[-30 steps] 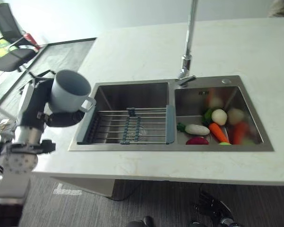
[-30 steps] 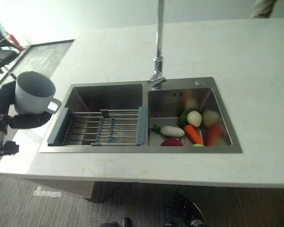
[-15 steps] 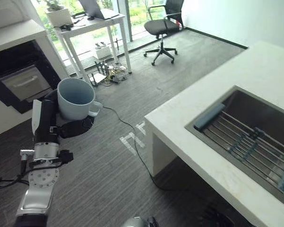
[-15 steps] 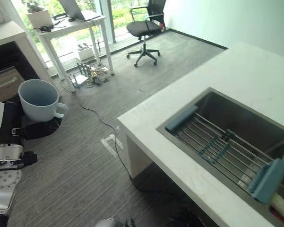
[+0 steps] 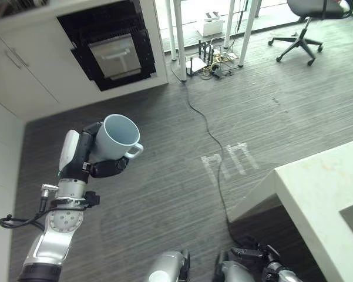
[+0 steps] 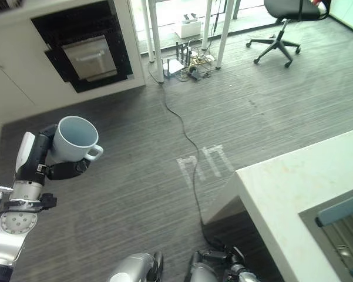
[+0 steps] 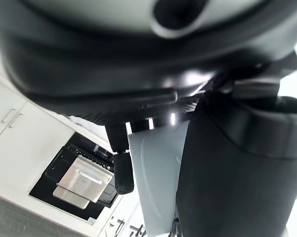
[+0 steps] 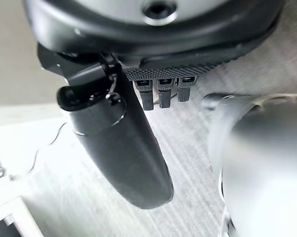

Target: Place the dishes in the dishwasher.

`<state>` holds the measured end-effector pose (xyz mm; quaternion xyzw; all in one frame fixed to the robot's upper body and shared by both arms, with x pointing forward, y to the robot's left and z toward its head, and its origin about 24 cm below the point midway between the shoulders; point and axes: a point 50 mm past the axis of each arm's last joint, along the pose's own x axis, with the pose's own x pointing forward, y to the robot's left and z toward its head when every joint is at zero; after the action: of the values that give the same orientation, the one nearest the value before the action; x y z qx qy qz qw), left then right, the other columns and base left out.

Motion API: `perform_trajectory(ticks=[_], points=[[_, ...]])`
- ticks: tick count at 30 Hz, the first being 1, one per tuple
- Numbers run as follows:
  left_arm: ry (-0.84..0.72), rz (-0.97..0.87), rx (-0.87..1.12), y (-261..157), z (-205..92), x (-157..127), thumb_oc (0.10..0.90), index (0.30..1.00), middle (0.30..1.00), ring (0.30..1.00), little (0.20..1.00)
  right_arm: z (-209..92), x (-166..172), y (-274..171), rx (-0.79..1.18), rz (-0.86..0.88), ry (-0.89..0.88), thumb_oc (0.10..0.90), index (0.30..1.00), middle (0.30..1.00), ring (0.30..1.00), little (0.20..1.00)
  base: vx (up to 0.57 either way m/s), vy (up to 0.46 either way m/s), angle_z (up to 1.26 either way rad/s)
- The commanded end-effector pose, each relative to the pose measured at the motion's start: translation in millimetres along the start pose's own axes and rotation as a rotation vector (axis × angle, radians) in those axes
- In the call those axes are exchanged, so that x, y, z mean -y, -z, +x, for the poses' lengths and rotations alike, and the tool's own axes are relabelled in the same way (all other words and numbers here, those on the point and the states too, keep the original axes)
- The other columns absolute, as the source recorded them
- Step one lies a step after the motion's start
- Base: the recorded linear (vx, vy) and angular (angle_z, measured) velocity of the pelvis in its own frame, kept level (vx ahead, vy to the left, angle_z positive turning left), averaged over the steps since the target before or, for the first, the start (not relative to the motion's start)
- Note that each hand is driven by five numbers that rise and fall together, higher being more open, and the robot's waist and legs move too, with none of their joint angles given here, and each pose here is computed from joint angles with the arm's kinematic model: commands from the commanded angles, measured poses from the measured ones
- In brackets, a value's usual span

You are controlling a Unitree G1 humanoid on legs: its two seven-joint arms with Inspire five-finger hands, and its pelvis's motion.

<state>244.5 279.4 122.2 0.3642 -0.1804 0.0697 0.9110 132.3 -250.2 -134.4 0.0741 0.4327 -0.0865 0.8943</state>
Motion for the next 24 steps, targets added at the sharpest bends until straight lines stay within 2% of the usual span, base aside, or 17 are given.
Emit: perform_trajectory(ticks=[1, 6, 9, 13, 19, 24], points=[[-0.178, 0.004, 0.345, -58, 27, -46, 0.400, 0.300, 0.300, 0.300, 0.300, -8, 17, 2, 0.050, 0.047, 0.035, 0.800, 0.900, 0.900, 0.900, 0.900, 0.03, 0.308, -0.15], [-0.146, 0.004, 0.377, -68, 38, -51, 0.400, 0.300, 0.300, 0.300, 0.300, -12, 20, 12, 0.047, 0.160, 0.088, 0.800, 0.900, 0.900, 0.900, 0.900, 0.08, 0.217, 0.06], [-0.142, 0.023, 0.364, -69, 42, -49, 0.400, 0.300, 0.300, 0.300, 0.300, -12, 8, 23, 0.008, 0.097, 0.055, 0.800, 0.900, 0.900, 0.900, 0.900, 0.13, 0.196, -0.27], [-0.095, 0.072, 0.363, -72, 50, -46, 0.400, 0.300, 0.300, 0.300, 0.300, -10, -1, 23, 0.005, 0.095, 0.047, 0.800, 0.900, 0.900, 0.900, 0.900, 0.10, 0.225, -0.19], [-0.059, 0.065, 0.366, -76, 62, -47, 0.400, 0.300, 0.300, 0.300, 0.300, -9, 1, 14, 0.022, 0.075, 0.031, 0.800, 0.900, 0.900, 0.900, 0.900, 0.05, 0.315, 0.43], [-0.054, 0.051, 0.376, -78, 63, -42, 0.400, 0.300, 0.300, 0.300, 0.300, -10, 5, 15, 0.023, 0.053, 0.006, 0.800, 0.900, 0.900, 0.900, 0.900, 0.10, -0.170, 0.52]])
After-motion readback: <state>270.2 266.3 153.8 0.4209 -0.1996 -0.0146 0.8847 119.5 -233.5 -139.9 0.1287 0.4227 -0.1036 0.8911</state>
